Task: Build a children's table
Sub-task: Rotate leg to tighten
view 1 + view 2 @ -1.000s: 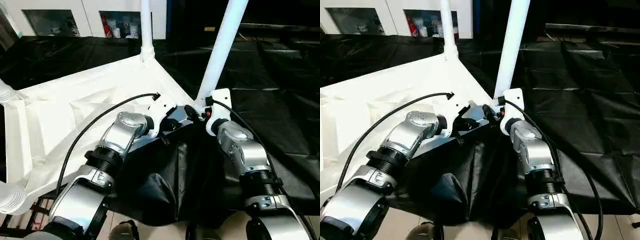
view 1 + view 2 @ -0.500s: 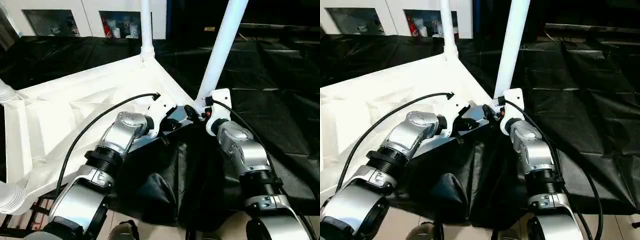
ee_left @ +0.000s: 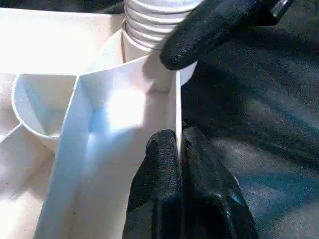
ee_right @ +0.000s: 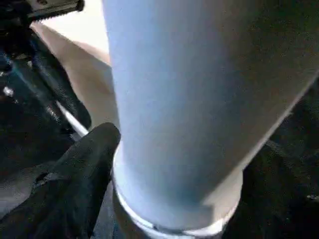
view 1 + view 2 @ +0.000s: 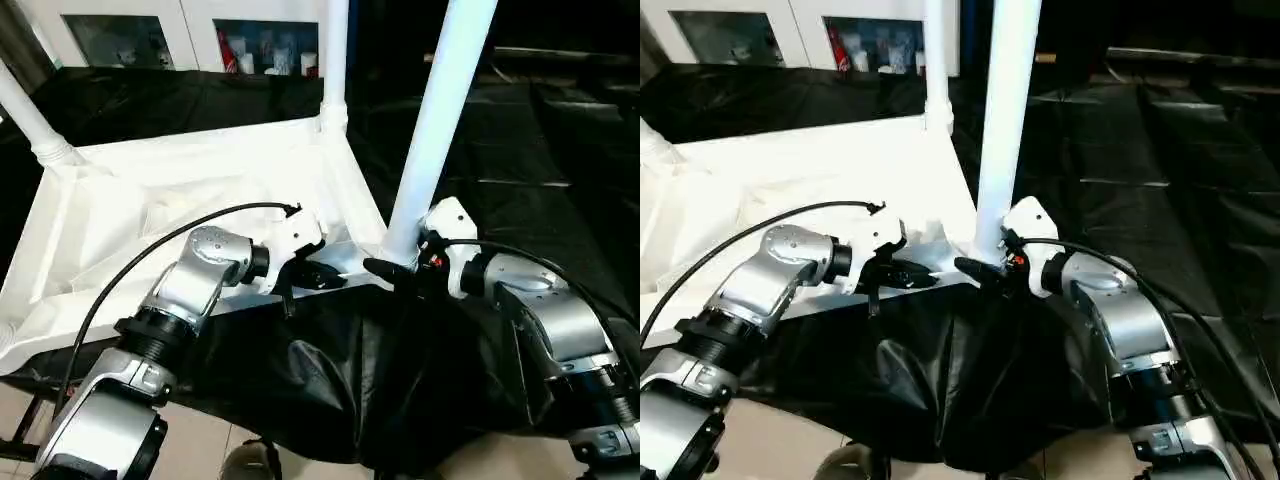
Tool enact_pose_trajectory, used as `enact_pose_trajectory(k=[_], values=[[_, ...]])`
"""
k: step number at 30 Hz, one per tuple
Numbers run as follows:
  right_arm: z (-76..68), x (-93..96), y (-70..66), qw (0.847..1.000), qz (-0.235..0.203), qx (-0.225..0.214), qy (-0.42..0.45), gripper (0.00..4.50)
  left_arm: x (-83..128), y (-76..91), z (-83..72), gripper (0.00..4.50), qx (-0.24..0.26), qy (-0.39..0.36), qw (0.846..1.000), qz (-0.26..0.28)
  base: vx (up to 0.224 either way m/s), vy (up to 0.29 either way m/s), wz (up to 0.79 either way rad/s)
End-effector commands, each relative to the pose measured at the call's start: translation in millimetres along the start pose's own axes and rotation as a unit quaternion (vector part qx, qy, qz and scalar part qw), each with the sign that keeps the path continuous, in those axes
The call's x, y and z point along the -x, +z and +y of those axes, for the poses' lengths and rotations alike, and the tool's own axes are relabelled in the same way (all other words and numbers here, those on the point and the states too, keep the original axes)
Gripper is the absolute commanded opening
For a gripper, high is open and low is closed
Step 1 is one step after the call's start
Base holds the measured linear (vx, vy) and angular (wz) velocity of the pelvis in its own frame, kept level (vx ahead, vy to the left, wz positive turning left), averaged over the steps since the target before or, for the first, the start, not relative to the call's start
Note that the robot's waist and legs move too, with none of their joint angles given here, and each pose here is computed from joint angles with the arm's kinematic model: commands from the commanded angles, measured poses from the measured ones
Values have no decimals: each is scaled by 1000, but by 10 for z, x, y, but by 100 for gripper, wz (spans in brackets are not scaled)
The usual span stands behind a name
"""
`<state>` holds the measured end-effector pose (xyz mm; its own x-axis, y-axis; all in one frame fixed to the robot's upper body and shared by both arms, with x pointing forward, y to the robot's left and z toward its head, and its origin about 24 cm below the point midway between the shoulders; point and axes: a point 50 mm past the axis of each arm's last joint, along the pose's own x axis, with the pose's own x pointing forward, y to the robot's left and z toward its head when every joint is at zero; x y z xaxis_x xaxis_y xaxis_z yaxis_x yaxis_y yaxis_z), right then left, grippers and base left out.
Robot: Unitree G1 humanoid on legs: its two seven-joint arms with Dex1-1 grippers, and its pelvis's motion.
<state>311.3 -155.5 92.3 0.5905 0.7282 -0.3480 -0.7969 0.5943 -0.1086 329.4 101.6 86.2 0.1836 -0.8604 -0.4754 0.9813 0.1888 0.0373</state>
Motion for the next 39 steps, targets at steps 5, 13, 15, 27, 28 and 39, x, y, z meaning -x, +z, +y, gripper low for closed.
enact_pose_trajectory(k=[5,13,15,27,28,39], values=[[55,34,75,999,-11,7,33,389,6,203,-58,0,-42,-39,997,-46,0,0,0],[103,17,6,999,-8,-12,40,333,-4,191,-40,0,-35,-34,998,-40,0,0,0],[99,-3,-16,999,-7,-20,30,315,-6,194,-35,0,-33,-30,998,-41,0,0,0],[-63,-345,-233,967,11,-154,-203,273,-226,277,221,0,59,140,987,-41,0,0,0],[-40,-455,-245,959,11,-176,-223,273,-311,333,252,0,79,172,981,-48,0,0,0],[67,-686,-78,967,-22,-159,-198,378,-498,461,123,0,49,133,987,-82,0,0,0]])
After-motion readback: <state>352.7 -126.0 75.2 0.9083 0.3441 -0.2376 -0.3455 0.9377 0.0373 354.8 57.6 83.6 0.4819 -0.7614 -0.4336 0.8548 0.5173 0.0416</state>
